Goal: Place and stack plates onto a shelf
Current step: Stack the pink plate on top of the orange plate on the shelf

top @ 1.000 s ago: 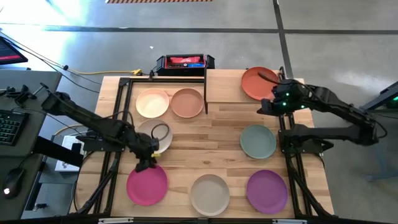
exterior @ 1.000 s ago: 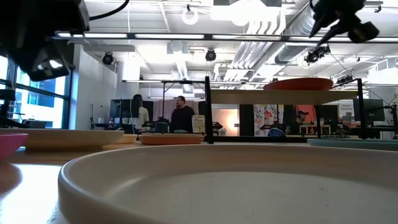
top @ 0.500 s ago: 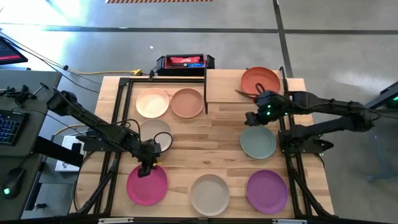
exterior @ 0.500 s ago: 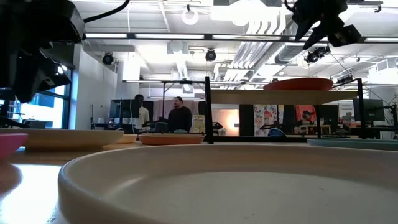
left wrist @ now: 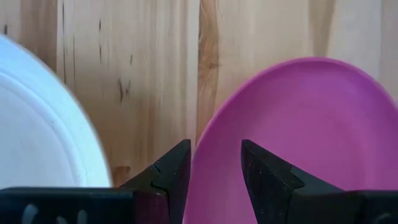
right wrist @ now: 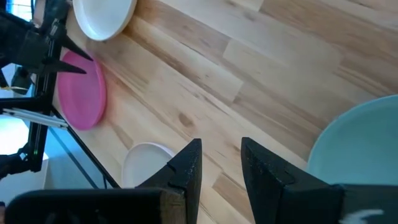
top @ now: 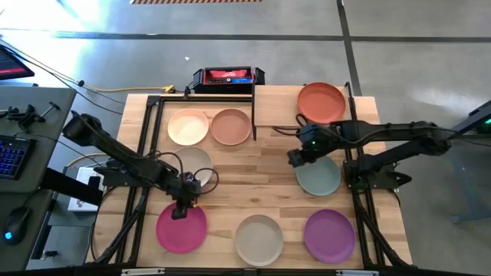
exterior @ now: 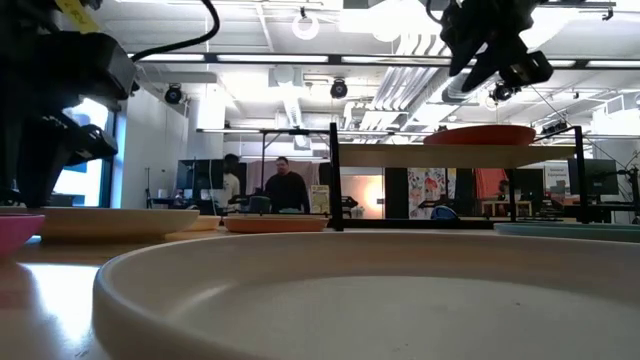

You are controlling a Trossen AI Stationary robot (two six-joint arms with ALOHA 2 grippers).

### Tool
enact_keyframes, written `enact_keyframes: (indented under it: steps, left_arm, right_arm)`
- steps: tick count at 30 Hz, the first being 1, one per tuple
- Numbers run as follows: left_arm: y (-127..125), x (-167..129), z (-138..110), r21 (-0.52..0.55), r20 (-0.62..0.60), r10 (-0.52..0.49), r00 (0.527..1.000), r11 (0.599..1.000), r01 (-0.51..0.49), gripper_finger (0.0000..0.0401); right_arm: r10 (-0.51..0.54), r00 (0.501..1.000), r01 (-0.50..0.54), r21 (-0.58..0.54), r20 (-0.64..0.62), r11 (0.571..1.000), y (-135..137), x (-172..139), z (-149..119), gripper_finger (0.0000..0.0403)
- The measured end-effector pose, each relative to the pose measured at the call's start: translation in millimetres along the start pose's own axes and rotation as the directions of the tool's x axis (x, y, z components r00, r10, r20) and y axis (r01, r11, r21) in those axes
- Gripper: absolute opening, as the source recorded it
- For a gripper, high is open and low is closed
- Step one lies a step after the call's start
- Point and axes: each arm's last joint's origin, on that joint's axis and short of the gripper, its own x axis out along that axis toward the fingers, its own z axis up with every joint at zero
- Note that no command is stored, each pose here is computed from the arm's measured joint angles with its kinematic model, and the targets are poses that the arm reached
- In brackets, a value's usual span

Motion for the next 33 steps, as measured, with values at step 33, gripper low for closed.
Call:
enact_keyframes:
  steps: [33]
  left_arm:
    - [5.4,25.7,-5.3,0.028,-0.132,0.081,0.988,0.997,-0.078,0.0098]
  right_arm:
    - [0.014,1.000,-0.014,-0.006,0.024,1.000,2.6,2.1,2.1,0.0092]
